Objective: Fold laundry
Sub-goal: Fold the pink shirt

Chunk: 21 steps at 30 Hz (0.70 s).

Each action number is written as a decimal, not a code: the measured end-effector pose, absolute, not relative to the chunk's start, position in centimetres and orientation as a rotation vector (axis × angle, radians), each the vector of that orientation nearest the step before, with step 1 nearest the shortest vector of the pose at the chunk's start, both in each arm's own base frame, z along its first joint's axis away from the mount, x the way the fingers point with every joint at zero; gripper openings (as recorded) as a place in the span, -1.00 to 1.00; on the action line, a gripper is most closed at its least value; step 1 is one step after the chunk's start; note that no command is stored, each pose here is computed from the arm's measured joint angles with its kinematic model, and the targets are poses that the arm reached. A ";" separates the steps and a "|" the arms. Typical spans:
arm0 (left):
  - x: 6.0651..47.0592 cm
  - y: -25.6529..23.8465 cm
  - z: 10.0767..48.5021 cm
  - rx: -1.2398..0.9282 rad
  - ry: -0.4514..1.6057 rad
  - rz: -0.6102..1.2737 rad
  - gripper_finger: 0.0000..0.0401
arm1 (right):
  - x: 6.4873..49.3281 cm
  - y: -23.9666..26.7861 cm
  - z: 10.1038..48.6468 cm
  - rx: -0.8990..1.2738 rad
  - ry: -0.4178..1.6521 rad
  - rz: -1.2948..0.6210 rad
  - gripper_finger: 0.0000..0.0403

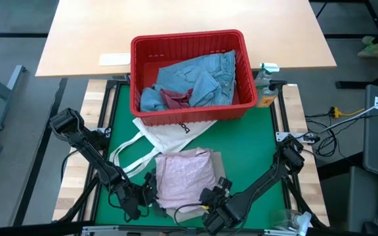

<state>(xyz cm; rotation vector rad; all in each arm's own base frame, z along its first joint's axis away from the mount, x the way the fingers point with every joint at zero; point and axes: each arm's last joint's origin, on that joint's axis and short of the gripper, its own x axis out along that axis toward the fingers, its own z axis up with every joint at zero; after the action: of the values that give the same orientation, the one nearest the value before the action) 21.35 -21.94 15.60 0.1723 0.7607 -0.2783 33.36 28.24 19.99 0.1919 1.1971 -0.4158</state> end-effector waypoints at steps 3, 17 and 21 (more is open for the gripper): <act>21.4 -21.9 15.6 0.156 0.762 -0.271 -0.60 | 33.4 28.2 20.0 0.193 1.198 -0.415 -0.39; 20.5 -23.1 16.9 0.107 0.745 -0.448 -0.41 | 33.1 28.6 21.8 0.206 1.212 -0.388 -0.39; 20.3 -23.4 17.1 0.101 0.718 -0.465 -0.42 | 32.8 28.9 23.3 0.198 1.205 -0.380 -0.39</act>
<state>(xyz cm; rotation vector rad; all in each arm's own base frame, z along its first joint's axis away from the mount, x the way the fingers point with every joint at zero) 20.29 -23.43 17.13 0.1007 0.7181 -0.4647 32.82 28.91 23.29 0.1984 1.2047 -0.3803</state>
